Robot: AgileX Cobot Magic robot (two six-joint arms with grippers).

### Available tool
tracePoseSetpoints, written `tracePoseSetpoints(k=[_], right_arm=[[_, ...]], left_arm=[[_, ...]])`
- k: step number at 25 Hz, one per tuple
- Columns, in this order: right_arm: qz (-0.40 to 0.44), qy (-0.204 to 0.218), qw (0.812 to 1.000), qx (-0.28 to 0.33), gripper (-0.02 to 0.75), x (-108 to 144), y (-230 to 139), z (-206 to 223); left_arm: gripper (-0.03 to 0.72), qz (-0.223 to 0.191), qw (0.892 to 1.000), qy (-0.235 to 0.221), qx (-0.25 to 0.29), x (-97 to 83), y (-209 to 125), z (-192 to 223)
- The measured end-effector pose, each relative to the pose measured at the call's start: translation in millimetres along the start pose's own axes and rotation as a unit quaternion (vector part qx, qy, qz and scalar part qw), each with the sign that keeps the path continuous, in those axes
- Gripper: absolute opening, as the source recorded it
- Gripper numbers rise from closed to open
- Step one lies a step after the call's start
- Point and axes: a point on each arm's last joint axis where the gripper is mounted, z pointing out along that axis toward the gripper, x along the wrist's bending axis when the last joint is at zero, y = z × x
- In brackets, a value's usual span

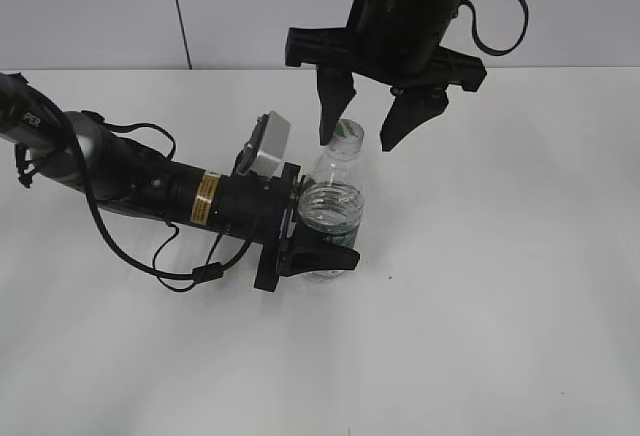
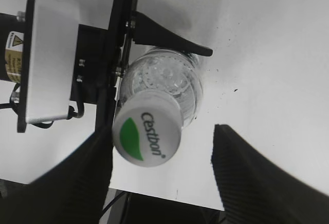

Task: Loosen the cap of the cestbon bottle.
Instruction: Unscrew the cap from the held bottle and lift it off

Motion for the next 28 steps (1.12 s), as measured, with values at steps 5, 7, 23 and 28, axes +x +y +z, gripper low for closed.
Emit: tracePoseSetpoints(k=[5, 7, 23, 28], right_arm=[[0.003, -0.002, 1.0, 0.009, 0.463, -0.3, 1.1, 7.5], [0.003, -0.001, 1.0, 0.009, 0.463, -0.1, 1.2, 7.6], [0.0, 0.006, 1.0, -0.01, 0.44, 3.0, 6.2, 2.7], [0.003, 0.007, 1.0, -0.003, 0.384, 2.9, 6.8, 7.9]], left_arm=[[0.405, 0.0, 1.0, 0.0, 0.0, 0.0, 0.0, 0.0], [0.405, 0.0, 1.0, 0.0, 0.0, 0.0, 0.0, 0.0], [0.405, -0.001, 1.0, 0.0, 0.0, 0.1, 0.0, 0.0], [0.405, -0.001, 1.0, 0.0, 0.0, 0.1, 0.0, 0.0]])
